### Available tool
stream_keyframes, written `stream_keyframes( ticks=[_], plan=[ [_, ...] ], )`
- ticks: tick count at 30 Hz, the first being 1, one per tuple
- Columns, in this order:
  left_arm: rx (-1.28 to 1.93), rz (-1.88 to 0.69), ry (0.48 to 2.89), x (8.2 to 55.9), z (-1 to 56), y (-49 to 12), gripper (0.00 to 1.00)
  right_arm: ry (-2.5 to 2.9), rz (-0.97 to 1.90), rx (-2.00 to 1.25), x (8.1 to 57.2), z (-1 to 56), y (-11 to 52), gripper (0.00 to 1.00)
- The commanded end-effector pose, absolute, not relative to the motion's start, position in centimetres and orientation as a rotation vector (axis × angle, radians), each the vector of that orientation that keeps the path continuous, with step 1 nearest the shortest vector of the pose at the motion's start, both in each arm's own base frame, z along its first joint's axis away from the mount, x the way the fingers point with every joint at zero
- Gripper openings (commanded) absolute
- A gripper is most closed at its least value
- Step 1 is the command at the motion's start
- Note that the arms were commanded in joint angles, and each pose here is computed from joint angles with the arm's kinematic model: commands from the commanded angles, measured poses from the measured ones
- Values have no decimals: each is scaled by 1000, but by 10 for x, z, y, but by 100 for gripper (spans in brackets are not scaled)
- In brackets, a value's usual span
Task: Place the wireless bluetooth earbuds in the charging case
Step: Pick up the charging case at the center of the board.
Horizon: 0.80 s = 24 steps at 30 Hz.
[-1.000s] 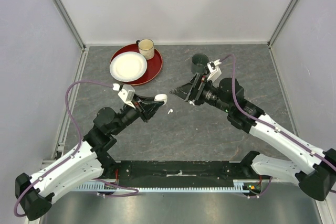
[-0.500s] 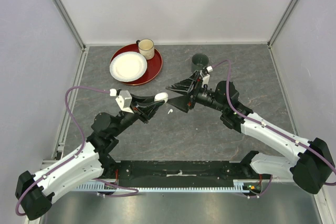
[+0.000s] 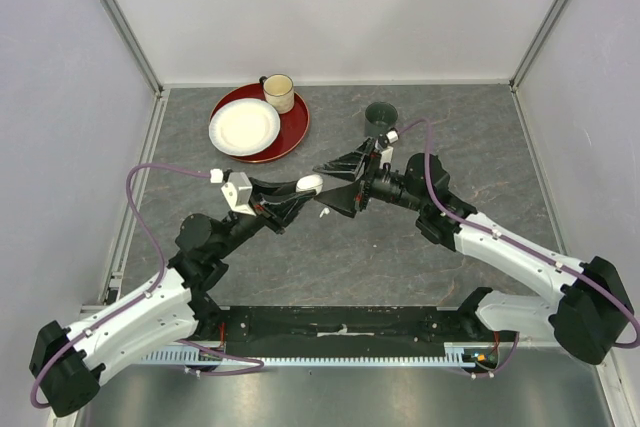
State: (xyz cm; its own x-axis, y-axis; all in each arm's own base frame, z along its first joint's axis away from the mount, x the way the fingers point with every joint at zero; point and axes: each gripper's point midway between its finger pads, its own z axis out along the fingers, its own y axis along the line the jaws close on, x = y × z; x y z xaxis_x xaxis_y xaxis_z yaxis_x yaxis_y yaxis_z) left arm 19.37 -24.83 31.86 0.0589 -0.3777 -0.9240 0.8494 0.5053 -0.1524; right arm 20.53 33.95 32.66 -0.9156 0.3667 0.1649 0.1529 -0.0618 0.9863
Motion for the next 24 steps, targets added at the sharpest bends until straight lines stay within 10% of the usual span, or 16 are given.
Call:
stream_keyframes(
  ticks=[1,24],
  plan=[
    [526,-979,1076,190,337,-248,2,1993,2198,574,205,348,341,86],
    [510,-959,1095,197,331,-249,2,2006,2305,658,199,339,347,52]
  ],
)
